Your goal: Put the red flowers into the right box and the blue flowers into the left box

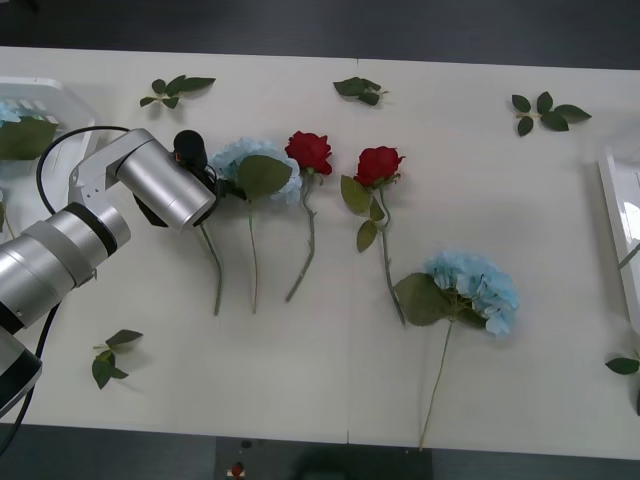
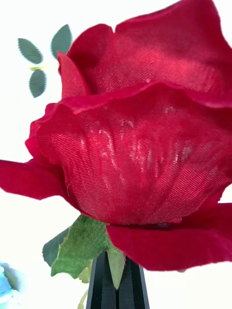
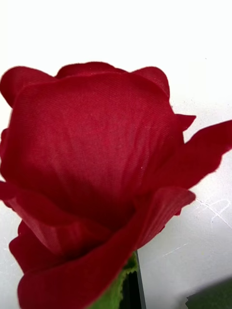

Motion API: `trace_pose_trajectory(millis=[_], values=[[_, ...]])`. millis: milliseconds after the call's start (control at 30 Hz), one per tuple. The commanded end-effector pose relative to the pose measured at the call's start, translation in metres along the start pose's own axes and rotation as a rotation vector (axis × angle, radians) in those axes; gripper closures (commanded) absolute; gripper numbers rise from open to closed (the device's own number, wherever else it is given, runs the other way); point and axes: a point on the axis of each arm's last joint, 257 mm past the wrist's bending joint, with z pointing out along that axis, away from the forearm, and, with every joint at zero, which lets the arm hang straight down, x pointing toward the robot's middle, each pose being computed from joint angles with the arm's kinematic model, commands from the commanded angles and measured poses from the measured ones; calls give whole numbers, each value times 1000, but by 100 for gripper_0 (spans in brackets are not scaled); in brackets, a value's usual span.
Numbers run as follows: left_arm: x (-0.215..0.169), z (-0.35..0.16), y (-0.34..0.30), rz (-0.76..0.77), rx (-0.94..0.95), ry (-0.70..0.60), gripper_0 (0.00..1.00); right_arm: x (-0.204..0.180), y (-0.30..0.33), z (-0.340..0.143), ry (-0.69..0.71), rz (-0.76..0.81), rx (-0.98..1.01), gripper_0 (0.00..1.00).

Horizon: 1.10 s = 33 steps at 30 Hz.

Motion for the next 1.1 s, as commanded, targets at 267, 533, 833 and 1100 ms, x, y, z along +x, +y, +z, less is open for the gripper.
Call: trace_pose_trajectory(millis=[267,533,833,1100], values=[[-59,-46,-32,71,141,-96,100,-13,-89,-11,-42,-111,86,100],[-68,-130,-54,48,419,-97,100,-11,-131,23,-92,-161,118,100],[-46,-239,-134,-127,731,-68,100,11,-166,60,-105,-165,162,100],[-19,-309,-216,-235,970,1,100,21,-178,71,-104,-147,188,100]])
